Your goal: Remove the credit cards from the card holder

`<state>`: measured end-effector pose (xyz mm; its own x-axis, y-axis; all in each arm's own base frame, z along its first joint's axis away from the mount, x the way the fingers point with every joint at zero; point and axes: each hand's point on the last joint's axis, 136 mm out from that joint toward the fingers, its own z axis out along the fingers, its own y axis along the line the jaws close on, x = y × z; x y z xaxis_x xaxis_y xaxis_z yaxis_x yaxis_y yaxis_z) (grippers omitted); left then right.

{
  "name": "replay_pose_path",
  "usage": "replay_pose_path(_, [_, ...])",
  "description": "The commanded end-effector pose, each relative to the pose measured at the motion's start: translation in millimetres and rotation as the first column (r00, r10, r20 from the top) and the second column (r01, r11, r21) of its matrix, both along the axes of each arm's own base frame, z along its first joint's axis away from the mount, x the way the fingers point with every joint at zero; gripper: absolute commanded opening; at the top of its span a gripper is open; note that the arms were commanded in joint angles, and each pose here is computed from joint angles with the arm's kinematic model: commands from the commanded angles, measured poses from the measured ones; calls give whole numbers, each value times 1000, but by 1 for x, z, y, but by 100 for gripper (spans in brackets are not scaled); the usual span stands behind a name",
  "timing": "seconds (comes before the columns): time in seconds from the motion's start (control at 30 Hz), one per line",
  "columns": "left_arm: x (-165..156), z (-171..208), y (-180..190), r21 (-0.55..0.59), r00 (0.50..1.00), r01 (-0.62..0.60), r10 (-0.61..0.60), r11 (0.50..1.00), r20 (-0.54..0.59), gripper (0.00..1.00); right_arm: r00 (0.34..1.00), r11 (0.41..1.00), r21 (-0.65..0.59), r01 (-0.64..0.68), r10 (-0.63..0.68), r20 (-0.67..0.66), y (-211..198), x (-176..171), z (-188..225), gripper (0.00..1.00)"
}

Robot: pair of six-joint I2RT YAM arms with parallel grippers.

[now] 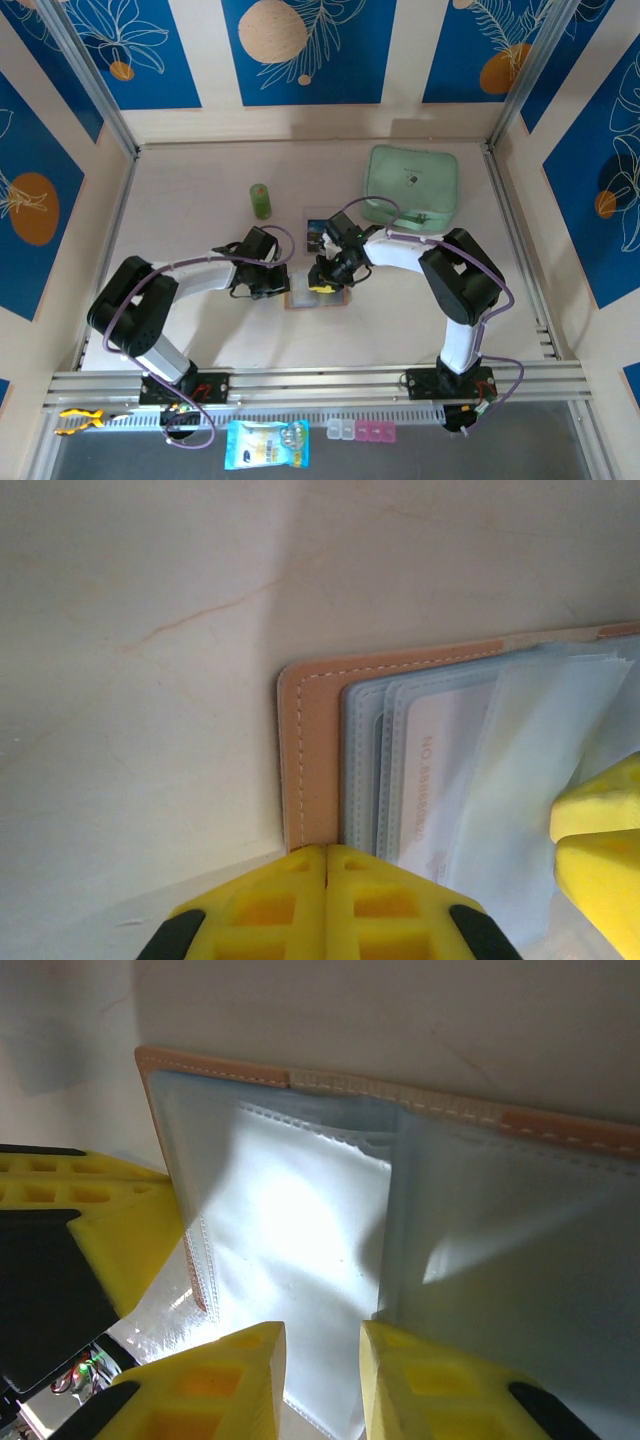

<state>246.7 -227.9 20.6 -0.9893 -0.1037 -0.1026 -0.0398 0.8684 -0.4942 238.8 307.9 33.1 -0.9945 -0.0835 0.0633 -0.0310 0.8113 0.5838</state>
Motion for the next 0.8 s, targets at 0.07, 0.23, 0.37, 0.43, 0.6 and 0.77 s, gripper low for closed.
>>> replay_pose_path(0.07, [2,4,12,57,1000,-5,4,998,6,3,1000,1000,15,-9,9,-14,-4,-6,0,27])
replay_pose_path(0.23, [9,25,7,27,999,-4,3,1000,48,5,1000,1000,20,-8,9,-21,-4,-6,-2,27])
replay_pose_path(0.37, [10,41,-2,-40,998,-12,14,999,64,12,1000,1000,24,-9,10,-18,-4,-6,-2,27])
replay_pose_path(0.43, [10,47,-8,-84,998,-16,21,996,61,17,1000,1000,24,-9,9,-17,-4,-6,-2,27])
replay_pose_path(0.6, [9,49,-24,-189,999,-22,30,982,40,30,1000,1000,21,-10,10,-20,-4,-7,-4,27])
replay_pose_path(0.77, [7,41,-31,-217,1000,-22,25,976,8,36,1000,1000,21,-9,10,-25,-4,-6,-5,27])
